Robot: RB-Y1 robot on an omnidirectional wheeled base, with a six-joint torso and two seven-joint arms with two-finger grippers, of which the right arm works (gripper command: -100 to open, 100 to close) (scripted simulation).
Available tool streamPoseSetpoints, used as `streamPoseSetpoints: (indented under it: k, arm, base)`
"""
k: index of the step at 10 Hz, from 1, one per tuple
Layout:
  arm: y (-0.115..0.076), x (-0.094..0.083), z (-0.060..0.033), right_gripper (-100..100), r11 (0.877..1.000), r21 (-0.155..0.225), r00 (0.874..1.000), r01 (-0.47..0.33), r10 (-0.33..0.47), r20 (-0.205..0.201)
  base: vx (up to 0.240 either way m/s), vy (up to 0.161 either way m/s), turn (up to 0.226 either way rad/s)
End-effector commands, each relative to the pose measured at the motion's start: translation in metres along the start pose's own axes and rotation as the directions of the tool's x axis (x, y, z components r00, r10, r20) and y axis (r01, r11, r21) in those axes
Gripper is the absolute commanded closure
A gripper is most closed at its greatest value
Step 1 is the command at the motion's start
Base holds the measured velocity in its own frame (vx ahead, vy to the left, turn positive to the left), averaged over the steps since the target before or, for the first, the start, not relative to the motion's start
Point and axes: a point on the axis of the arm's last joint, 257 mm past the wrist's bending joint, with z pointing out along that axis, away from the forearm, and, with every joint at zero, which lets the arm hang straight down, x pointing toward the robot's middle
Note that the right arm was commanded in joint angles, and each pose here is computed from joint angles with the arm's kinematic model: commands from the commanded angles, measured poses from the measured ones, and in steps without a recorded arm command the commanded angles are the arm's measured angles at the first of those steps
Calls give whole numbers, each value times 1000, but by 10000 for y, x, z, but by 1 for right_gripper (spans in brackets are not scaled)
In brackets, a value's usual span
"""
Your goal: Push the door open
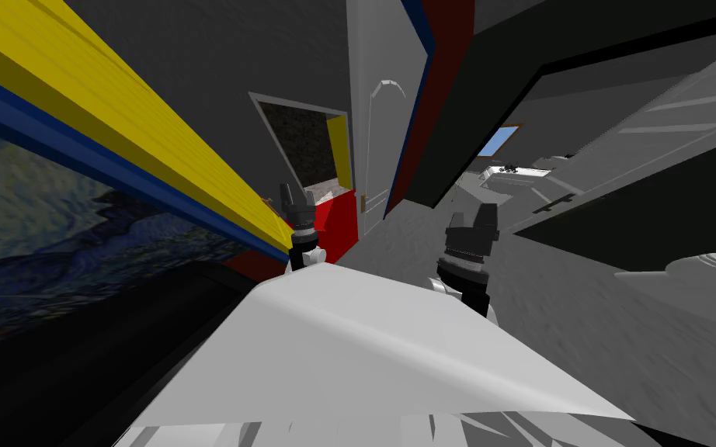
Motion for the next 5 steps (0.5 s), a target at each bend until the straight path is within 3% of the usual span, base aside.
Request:
streamPoseSetpoints:
  k: [1, 5]
  arm:
    - [-90, 129, -26, -100, 1000, 19, 999, -25, 25, -29]
    - [-282, 424, -104, -100, 995, 65, 992, -78, 83, -90]
  base:
    - [117, 2, 81]
    - [178, -38, 58]
